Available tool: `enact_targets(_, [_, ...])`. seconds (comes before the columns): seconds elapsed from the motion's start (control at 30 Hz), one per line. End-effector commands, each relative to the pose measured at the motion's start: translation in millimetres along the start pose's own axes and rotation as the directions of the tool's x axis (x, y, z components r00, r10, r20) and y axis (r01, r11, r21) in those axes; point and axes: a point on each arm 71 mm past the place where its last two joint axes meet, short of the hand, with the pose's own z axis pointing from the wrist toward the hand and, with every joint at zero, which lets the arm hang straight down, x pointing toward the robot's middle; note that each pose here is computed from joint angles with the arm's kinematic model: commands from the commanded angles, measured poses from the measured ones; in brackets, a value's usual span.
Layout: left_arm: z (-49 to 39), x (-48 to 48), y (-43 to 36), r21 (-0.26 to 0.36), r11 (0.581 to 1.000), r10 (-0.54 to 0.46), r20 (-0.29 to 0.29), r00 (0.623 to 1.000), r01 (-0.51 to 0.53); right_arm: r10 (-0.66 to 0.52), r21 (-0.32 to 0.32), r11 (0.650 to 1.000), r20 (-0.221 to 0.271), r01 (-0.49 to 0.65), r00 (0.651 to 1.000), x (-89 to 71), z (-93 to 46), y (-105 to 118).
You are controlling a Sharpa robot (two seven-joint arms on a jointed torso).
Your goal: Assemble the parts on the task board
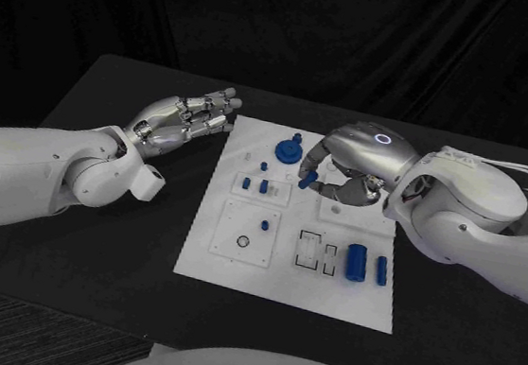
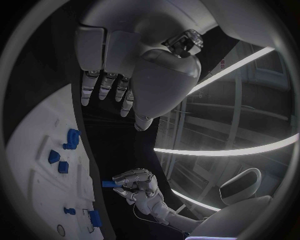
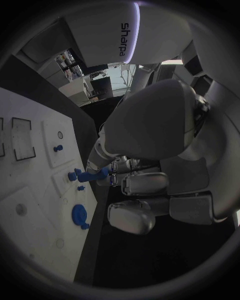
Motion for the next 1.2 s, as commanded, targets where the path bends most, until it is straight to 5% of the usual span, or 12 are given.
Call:
enact_targets(0.03, [-0.9, 1.0, -11.1, 0.159, 0.987, -0.014, -0.007, 1.000, 0.014, 0.002, -0.028, 1.000, -0.035, -0.003, 0.999, 6.3, 8.5, 12])
enact_targets(0.57, [-2.9, 0.7, -11.7, 0.157, 0.987, -0.012, -0.002, 1.000, 0.012, -0.055, -0.214, 0.976, -0.125, 0.028, 0.991, 47.6, 48.3, 78])
enact_targets(1.2, [-2.7, 1.1, -11.6, 0.156, 0.988, -0.014, -0.005, 1.000, 0.015, -0.043, -0.232, 0.973, -0.174, 0.001, 0.984, 73.0, 54.3, 90])
